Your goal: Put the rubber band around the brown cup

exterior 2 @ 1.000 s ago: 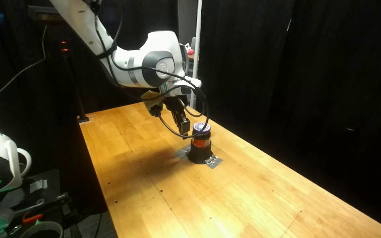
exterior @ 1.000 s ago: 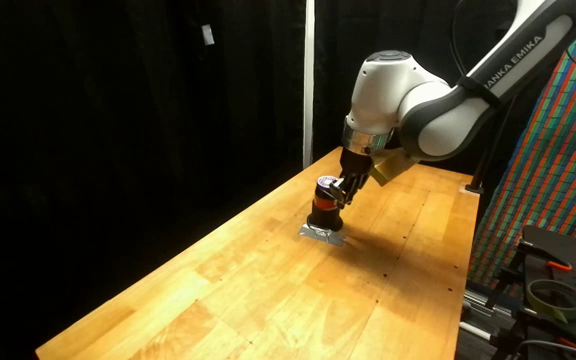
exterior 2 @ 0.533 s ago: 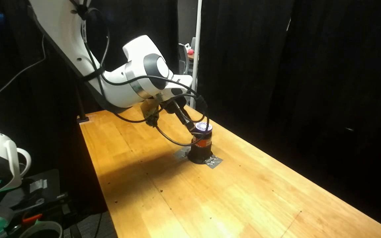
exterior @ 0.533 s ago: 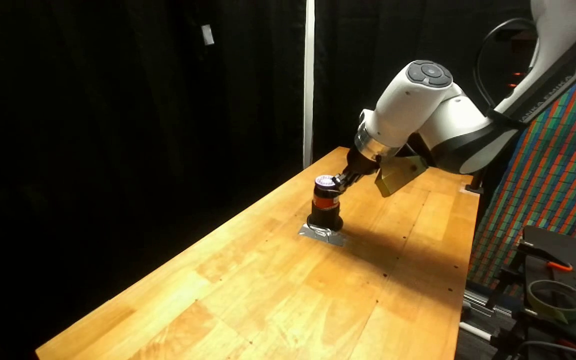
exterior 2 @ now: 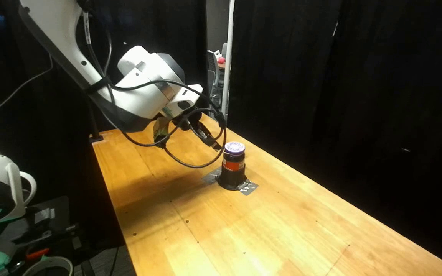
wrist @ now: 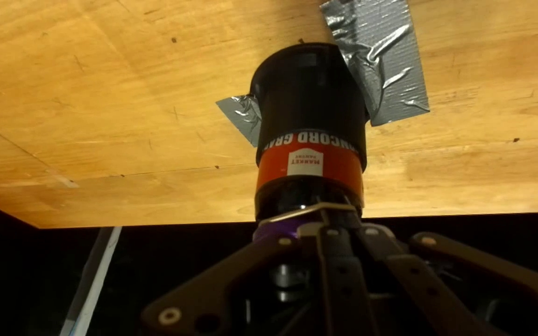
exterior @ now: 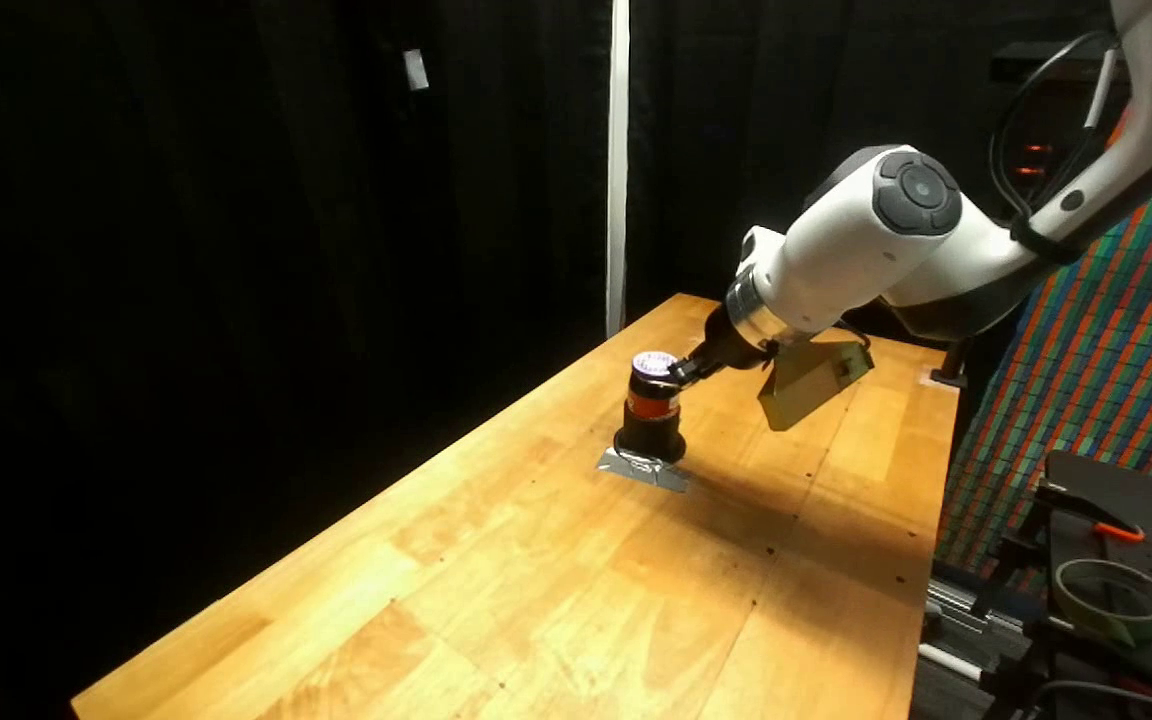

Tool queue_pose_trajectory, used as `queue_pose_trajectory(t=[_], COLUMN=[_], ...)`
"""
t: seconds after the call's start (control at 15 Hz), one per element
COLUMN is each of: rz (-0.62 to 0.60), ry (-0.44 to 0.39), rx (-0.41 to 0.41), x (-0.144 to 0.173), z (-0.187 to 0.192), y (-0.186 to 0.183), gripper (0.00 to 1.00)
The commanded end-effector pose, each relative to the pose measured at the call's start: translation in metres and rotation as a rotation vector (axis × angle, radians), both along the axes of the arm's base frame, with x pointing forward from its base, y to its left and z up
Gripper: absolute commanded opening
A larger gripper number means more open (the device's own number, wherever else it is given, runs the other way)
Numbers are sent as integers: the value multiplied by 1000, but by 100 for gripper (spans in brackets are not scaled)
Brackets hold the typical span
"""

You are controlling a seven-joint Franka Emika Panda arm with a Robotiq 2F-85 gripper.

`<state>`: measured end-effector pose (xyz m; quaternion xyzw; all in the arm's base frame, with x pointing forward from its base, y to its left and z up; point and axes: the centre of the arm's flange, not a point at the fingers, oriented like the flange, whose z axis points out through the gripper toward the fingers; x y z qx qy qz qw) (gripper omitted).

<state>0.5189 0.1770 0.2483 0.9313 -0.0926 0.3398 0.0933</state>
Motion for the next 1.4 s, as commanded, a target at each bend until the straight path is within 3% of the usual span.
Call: queue_pose_trajectory(t=[0.0,0.8,1.33], rz=[-9,2,-53], ry=[-98,-420,-654], rx=[-4,-236,-237], x=[-27,-62,-70], z=[-13,-74,-70], y=[4,17,25], gripper=[1,1,1])
